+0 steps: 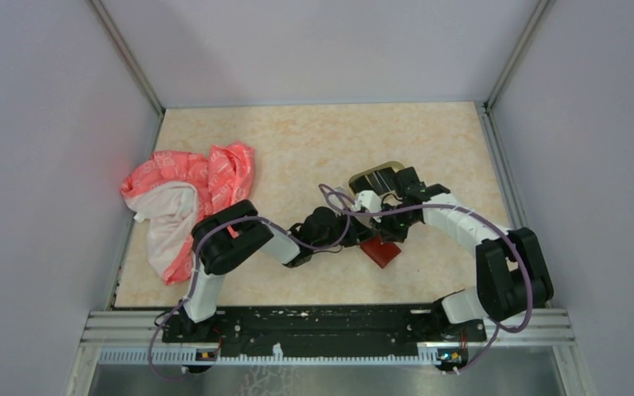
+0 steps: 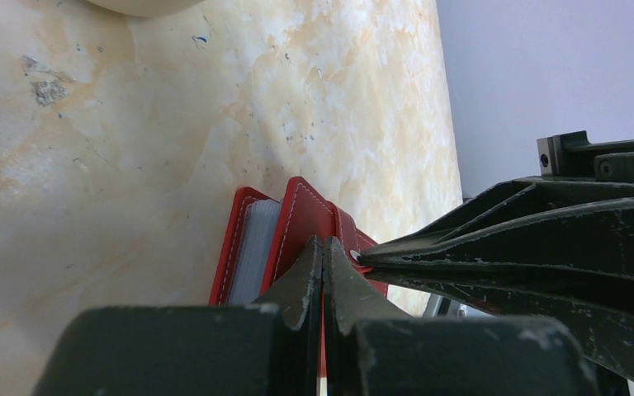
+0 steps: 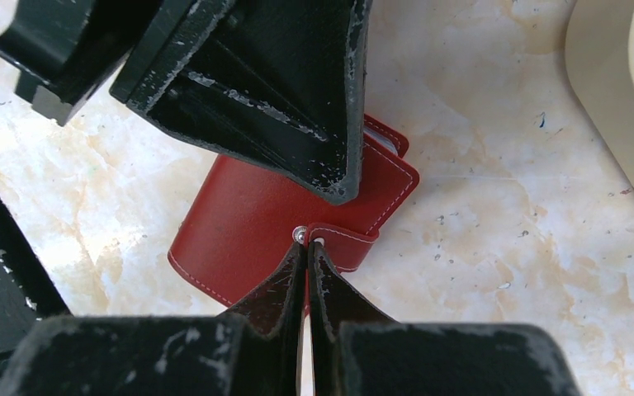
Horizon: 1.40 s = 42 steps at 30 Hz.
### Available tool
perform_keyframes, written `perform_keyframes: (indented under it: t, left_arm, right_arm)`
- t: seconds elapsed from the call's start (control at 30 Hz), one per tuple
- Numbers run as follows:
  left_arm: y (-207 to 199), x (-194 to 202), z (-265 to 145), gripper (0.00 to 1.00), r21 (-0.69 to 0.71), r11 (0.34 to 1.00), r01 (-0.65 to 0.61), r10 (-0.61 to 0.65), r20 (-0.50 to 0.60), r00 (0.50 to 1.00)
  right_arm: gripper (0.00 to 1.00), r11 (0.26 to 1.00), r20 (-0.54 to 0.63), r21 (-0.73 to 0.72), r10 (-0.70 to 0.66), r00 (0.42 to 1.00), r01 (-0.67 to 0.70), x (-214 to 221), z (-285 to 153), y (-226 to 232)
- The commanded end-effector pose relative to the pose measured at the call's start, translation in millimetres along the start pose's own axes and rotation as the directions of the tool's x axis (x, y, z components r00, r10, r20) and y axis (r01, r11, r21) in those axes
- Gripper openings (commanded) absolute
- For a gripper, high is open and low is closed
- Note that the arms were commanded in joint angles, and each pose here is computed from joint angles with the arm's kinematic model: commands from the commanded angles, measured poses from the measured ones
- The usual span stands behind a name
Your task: Put the credit cards into the card holder
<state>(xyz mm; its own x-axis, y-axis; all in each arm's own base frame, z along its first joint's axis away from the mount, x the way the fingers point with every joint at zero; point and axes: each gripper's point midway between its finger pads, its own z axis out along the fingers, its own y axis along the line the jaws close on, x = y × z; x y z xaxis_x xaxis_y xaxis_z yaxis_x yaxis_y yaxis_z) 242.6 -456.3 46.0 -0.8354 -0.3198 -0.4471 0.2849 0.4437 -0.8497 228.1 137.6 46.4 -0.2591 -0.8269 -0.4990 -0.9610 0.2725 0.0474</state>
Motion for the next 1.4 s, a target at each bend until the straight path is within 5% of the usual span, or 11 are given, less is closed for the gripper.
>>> perform_keyframes:
  t: [0.0, 1.37]
  left_arm:
    - [17, 16, -2, 0.00, -0.040, 0.999, -0.019, 0.017, -0.039, 0.999]
    - [9, 13, -6, 0.00, -0.011, 0.999, -0.038, 0.038, -0.020, 0.999]
  right_arm:
    - [0.00, 0.999, 0.053, 0.004, -0.040, 0.998, 0.040, -17, -10, 6]
    - [0.00, 0.994, 0.014, -0.092, -0.059, 0.998, 0.060, -16, 7, 27]
